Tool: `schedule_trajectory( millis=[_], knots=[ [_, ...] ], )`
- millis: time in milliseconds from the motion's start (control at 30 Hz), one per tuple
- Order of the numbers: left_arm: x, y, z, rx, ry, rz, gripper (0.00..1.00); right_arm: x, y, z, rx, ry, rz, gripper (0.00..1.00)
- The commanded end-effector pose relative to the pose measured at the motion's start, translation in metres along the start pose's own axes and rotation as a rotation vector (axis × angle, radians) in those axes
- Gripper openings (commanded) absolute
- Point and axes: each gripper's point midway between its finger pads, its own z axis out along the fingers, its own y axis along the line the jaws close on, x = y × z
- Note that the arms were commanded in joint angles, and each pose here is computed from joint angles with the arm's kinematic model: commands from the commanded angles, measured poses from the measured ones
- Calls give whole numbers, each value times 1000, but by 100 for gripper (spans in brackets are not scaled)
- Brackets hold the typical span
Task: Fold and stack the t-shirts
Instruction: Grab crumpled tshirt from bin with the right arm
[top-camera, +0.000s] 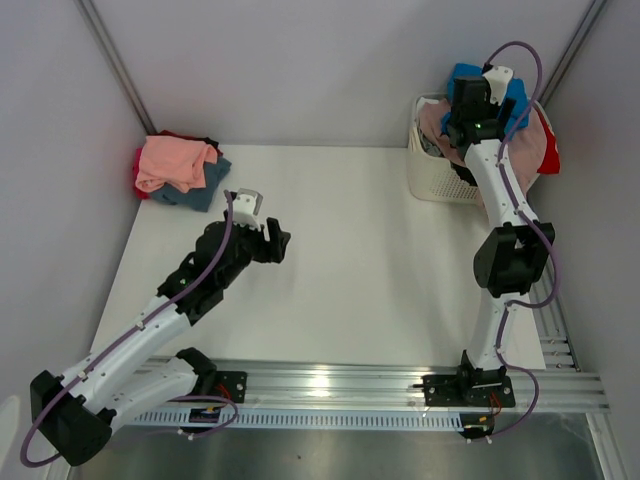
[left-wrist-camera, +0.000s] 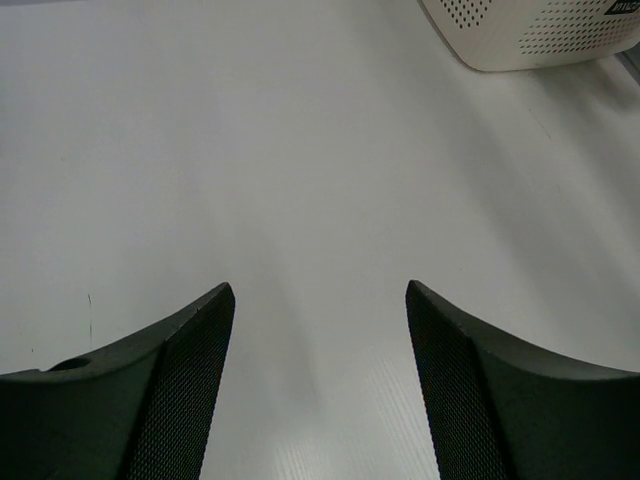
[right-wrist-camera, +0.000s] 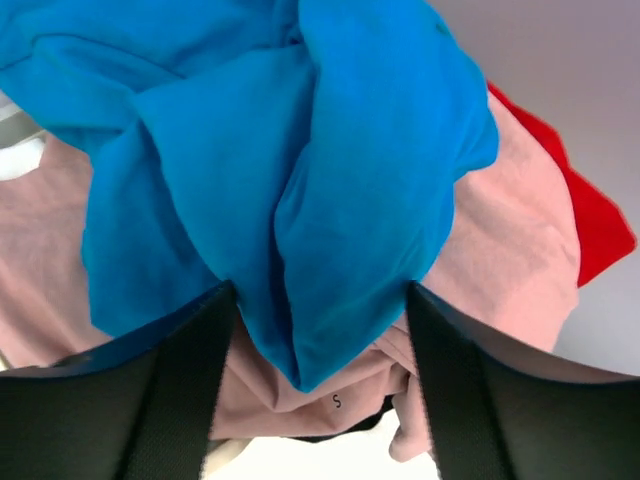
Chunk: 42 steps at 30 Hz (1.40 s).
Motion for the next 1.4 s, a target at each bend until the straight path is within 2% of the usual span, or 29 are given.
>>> schedule_trajectory(
  millis=[0, 33, 67, 133, 167, 267, 500, 600, 667, 733, 767, 833, 867, 967, 1000, 1033, 1067, 1100, 1200, 1367],
  knots=[
    [-6, -2, -4, 1, -24, -2, 74, -10, -3, 0, 3, -18, 51, 66],
    [-6, -2, -4, -4, -26, 1, 74, -9, -3, 0, 3, -15, 50, 59],
    [-6, -2, -4, -4, -26, 3, 74, -8, -4, 1, 8, -14, 48, 43],
    [-7, -3, -4, -2, -28, 3, 74, -7, -3, 2, 7, -14, 50, 26],
    [-8, -3, -4, -3, -30, 3, 74, -7, -3, 2, 5, -14, 51, 14],
    [-5, -2, -4, -6, -26, 6, 74, -11, -2, -1, -13, -17, 58, 0],
    [-8, -3, -2, -6, -31, -1, 74, -26, 12, -25, -100, -42, 52, 0],
    [-13, 0, -1, -28, -44, -3, 74, -41, 42, -58, -256, -77, 20, 0],
    [-18, 0, 1, -33, -55, -5, 74, -48, 77, -93, -428, -98, -22, 0],
    [-23, -1, 3, -38, -63, -8, 74, -61, 100, -132, -581, -126, -46, 0],
    [-21, 0, 5, -44, -56, -10, 74, -59, 130, -172, -731, -133, -74, 0],
    [-24, 3, 7, -65, -66, -14, 76, -69, 149, -225, -865, -185, -116, 0],
    [-25, 4, 8, -74, -68, -14, 76, -64, 172, -276, -1009, -205, -157, 0],
    [-27, 13, 9, -130, -76, -23, 81, -75, 180, -366, -1209, -302, -228, 0],
    [-27, 16, 9, -141, -77, -24, 83, -69, 183, -410, -1298, -350, -289, 0],
    [-28, 17, 9, -151, -80, -37, 85, -73, 179, -427, -1319, -385, -301, 0],
    [-27, 21, 8, -172, -84, -46, 93, -86, 168, -443, -1326, -433, -283, 0],
    [-26, 22, 8, -177, -84, -53, 98, -93, 160, -447, -1295, -459, -272, 0],
    [-23, 21, 5, -170, -84, -76, 99, -105, 137, -413, -1122, -506, -247, 0],
    [-18, 26, 1, -192, -88, -104, 99, -75, 105, -331, -877, -327, -184, 0]
  ],
)
